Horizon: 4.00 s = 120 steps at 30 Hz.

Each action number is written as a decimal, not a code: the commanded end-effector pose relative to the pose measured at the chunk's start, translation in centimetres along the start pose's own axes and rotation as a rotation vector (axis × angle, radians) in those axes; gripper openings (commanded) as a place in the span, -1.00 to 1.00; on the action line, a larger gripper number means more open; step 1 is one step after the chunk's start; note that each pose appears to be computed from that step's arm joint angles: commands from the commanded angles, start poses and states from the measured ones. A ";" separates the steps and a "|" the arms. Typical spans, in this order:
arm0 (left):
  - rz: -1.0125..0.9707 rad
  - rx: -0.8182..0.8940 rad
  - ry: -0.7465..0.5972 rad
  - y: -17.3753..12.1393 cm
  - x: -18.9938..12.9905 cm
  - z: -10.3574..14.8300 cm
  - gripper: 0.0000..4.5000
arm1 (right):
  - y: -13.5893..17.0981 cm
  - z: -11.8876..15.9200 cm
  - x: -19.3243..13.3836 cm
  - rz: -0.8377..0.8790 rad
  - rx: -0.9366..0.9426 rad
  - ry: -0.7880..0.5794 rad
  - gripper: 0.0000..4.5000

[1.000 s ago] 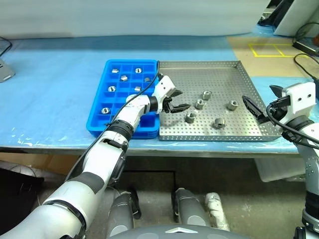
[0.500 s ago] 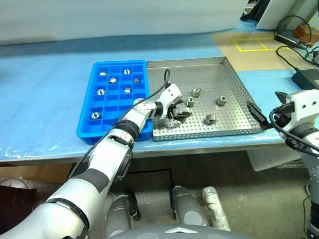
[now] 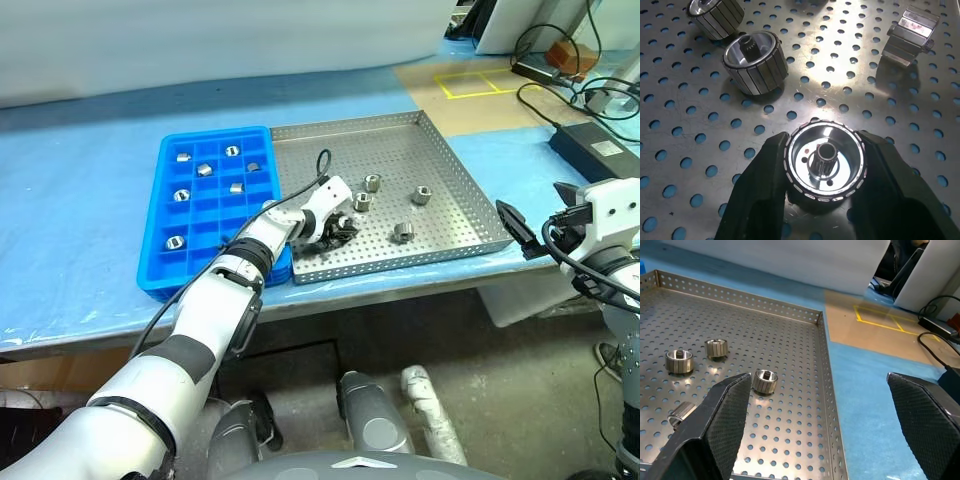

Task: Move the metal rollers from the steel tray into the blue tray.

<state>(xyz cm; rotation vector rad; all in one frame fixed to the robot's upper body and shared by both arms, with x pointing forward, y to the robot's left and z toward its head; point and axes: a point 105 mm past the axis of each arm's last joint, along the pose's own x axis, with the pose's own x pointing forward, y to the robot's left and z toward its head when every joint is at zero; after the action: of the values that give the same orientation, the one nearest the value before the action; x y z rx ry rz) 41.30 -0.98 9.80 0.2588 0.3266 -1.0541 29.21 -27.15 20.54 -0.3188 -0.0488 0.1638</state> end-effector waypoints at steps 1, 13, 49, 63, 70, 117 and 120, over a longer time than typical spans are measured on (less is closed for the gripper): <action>0.010 -0.107 -0.128 0.9 -0.8 2.8 -0.24 | 0.8 2.3 1.2 0.056 0.036 -0.102 1.00; 0.670 -0.018 -0.483 9.0 -11.3 6.6 -0.24 | 8.8 5.0 8.4 0.442 0.208 -0.208 1.00; 0.619 -0.130 -0.236 8.9 -9.9 -0.4 0.65 | 9.2 4.3 9.3 0.454 0.170 -0.205 1.00; 0.117 0.051 -0.536 1.5 -5.0 10.3 0.65 | 3.8 4.9 7.5 0.194 0.273 -0.251 1.00; 0.056 0.023 -0.389 -0.7 -0.1 9.5 0.65 | -0.1 4.6 3.8 0.000 0.199 -0.236 1.00; 0.537 -0.126 -0.094 2.1 2.0 4.2 -0.23 | -0.7 2.6 -2.4 -0.188 0.120 -0.130 1.00; 0.552 -0.188 -0.164 3.2 1.0 5.7 -0.23 | -0.2 2.7 -1.2 -0.144 0.127 -0.137 1.00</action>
<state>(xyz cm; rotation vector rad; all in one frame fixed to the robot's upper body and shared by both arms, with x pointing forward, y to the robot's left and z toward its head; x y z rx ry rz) 44.56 -2.16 11.55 0.1312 0.2748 -0.4905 27.66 -27.24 22.19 -0.1576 -0.1577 0.0204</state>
